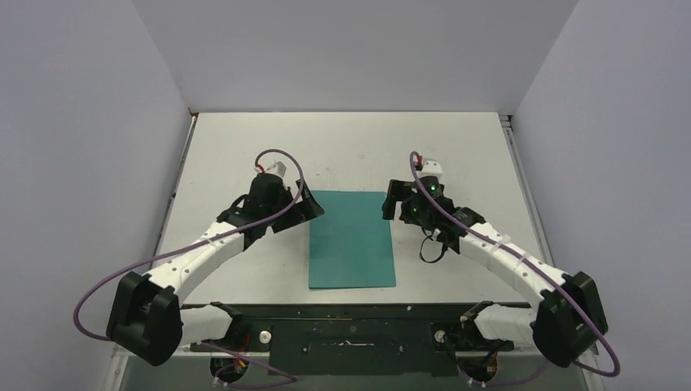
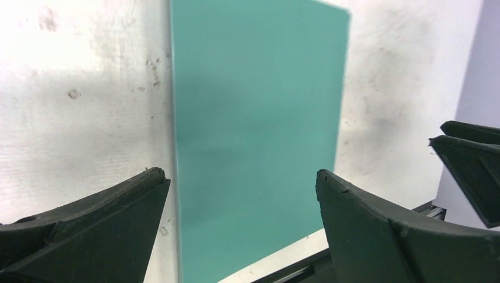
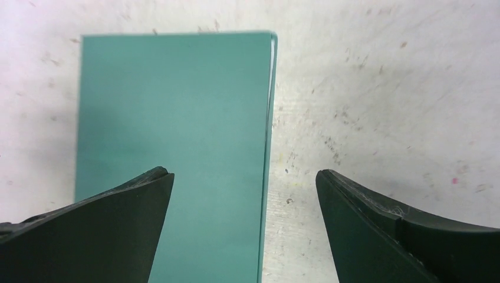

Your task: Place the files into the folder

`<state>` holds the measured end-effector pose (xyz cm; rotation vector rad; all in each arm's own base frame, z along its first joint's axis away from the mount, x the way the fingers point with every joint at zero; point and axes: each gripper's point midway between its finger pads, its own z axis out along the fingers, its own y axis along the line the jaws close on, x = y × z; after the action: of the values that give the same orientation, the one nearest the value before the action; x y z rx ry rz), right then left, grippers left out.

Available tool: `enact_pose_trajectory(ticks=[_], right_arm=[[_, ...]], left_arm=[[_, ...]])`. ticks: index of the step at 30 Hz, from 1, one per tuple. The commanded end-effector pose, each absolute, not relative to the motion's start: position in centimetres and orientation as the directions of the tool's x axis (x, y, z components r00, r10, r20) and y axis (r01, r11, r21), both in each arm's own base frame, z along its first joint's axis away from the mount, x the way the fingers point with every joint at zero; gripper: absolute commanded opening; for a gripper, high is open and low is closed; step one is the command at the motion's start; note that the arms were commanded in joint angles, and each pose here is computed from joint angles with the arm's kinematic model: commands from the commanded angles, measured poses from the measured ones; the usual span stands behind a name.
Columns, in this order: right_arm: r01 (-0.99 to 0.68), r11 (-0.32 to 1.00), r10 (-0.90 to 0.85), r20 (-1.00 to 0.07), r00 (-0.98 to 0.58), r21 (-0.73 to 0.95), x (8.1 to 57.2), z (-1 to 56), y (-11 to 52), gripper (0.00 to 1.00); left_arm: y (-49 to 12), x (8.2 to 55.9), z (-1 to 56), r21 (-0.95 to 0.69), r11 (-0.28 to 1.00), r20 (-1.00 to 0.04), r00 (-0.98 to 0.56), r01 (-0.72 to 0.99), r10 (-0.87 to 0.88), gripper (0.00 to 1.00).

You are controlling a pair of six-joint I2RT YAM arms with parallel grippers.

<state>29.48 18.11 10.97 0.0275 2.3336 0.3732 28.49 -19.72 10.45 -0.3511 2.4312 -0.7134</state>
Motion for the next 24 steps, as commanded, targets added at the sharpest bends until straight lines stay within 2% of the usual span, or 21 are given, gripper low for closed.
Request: enact_pose_trajectory(ticks=[1, 3, 10, 17, 24], right_arm=[[-0.119, 0.965, 0.125, -0.805, -0.58, 0.235, 29.8, 17.7, 16.1, 0.93], [-0.131, 0.96, 0.14, -0.833, -0.535, 0.246, 29.2, 19.9, 15.5, 0.9], [-0.079, 0.957, 0.226, -0.889, -0.399, 0.278, 27.0, 24.9, 12.2, 0.9], [-0.051, 0.946, 0.287, -0.901, -0.326, 0.32, 24.7, 26.6, 9.8, 0.9], [-0.038, 0.942, 0.308, -0.902, -0.303, 0.334, 23.4, 26.7, 8.7, 0.9]], left_arm=[[-18.4, 28.6, 16.4, -0.535, 0.845, -0.578, -0.732, 0.006, -0.361, 0.96], [-17.7, 28.0, 18.3, -0.529, 0.848, -0.61, -0.708, 0.03, -0.355, 0.96], [-16.1, 25.6, 23.7, -0.501, 0.85, -0.723, -0.617, 0.161, -0.309, 0.96], [-15.9, 22.5, 26.6, -0.458, 0.814, -0.821, -0.521, 0.358, -0.232, 0.96], [-15.2, 20.4, 27.4, -0.433, 0.786, -0.872, -0.427, 0.441, -0.24, 0.96]])
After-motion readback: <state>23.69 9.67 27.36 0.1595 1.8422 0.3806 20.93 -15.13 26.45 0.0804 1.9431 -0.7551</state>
